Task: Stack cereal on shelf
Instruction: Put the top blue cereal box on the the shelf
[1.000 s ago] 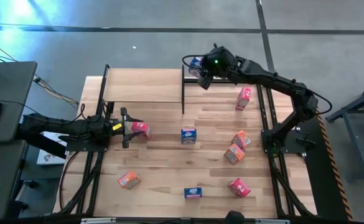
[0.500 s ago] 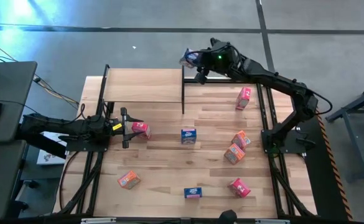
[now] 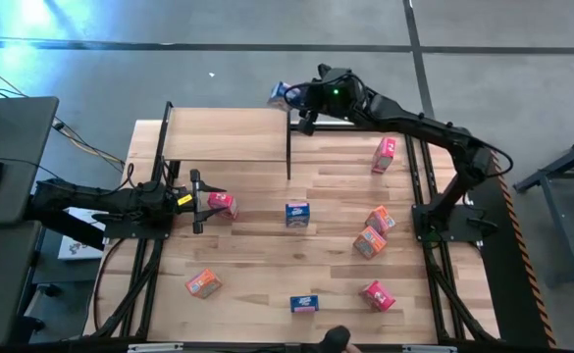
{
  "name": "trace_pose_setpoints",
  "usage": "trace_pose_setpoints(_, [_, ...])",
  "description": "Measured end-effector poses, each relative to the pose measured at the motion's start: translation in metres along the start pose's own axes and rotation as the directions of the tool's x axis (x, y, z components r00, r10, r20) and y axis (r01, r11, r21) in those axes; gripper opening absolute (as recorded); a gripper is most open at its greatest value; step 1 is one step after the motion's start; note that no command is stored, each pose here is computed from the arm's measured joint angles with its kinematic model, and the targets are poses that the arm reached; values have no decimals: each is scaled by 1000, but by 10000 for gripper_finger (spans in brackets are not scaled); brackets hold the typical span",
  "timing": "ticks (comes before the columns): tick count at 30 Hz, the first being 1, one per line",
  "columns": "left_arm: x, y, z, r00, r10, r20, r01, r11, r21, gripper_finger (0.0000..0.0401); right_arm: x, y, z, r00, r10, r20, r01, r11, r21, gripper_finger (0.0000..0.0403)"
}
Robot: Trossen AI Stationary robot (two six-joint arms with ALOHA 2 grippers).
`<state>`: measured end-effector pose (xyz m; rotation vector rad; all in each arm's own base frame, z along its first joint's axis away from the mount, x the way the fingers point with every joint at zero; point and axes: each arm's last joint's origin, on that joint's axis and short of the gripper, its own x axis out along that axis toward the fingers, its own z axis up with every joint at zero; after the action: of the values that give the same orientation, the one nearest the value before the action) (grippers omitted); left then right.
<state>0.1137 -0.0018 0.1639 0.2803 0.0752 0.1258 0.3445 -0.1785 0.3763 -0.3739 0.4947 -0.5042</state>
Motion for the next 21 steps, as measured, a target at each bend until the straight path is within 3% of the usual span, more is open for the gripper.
trace_pose_setpoints(21, [0,0,0,1000,0,0,0,1000,0,221,39,19,-24,983,175,-52,-175,984,-2,165])
